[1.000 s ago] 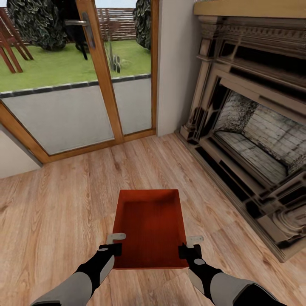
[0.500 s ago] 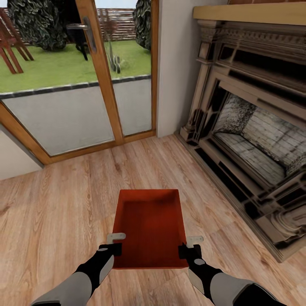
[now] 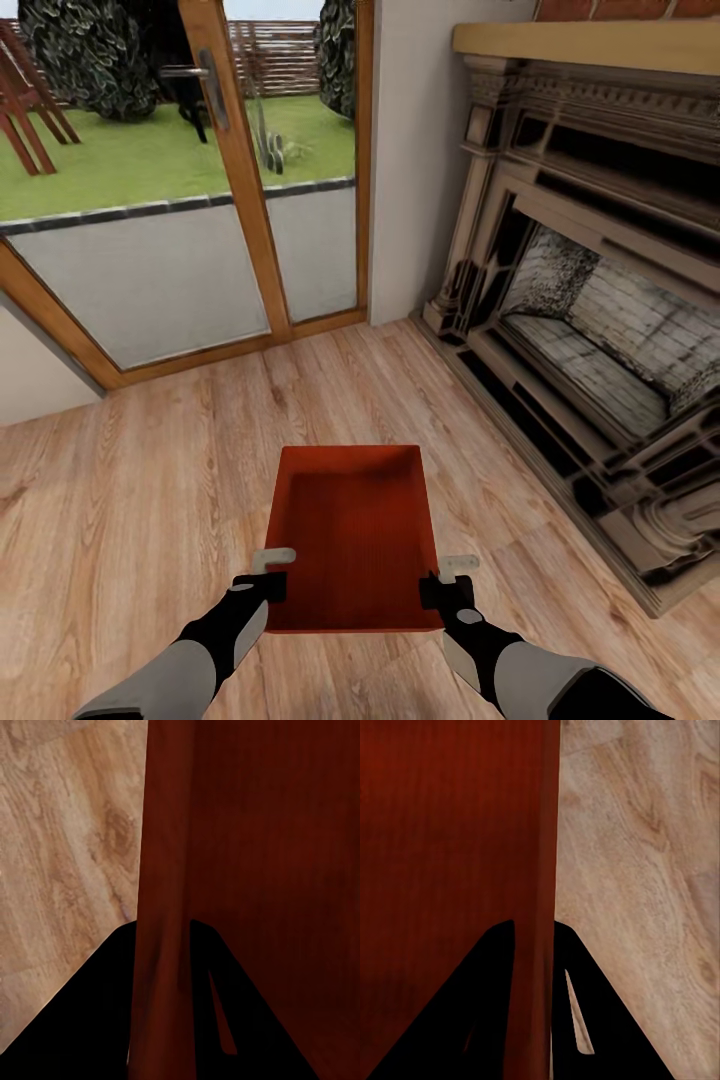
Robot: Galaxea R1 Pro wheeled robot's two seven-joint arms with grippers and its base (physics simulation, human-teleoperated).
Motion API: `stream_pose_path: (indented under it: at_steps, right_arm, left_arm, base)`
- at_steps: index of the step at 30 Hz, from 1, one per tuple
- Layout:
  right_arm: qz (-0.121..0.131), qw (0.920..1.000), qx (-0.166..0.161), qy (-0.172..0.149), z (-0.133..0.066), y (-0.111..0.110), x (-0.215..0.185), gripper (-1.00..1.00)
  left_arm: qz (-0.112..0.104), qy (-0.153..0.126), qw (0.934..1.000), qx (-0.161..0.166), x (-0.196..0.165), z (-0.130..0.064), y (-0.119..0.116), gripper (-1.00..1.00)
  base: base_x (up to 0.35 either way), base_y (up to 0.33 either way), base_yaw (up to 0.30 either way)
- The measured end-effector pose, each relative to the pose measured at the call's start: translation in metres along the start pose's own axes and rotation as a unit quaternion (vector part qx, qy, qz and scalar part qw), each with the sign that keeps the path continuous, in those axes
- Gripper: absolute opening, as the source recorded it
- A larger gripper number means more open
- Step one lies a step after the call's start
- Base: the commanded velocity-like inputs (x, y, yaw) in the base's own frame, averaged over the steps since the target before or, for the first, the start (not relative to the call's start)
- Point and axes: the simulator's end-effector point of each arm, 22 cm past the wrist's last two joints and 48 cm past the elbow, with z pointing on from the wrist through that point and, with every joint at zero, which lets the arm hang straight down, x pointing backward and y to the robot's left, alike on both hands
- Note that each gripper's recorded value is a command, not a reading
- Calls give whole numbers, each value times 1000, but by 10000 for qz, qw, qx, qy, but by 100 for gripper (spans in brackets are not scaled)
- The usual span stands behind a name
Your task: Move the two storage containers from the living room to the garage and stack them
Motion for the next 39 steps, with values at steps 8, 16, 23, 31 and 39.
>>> stream_pose_path:
  at_steps: [8,16,23,31,39]
  right_arm:
    - [-2,10000,0,4,-10,0,-5,-100]
    - [-3,10000,0,3,-20,-1,-9,-100]
    - [-3,10000,0,0,-28,-1,-13,-100]
    - [-6,10000,-1,-1,-29,-1,-14,-100]
    - [-5,10000,-2,-2,-29,-1,-14,-100]
  left_arm:
    - [-1,4,10000,1,-2,-11,1,-100]
    - [-1,3,10000,0,-5,-21,1,-100]
    - [-1,1,10000,-1,-7,-30,2,-100]
    - [-1,0,10000,-1,-7,-31,2,-100]
    - [-1,-2,10000,-2,-8,-31,2,-100]
  base:
    - [0,0,0]
    - [0,0,0]
    - [0,0,0]
    - [0,0,0]
    - [0,0,0]
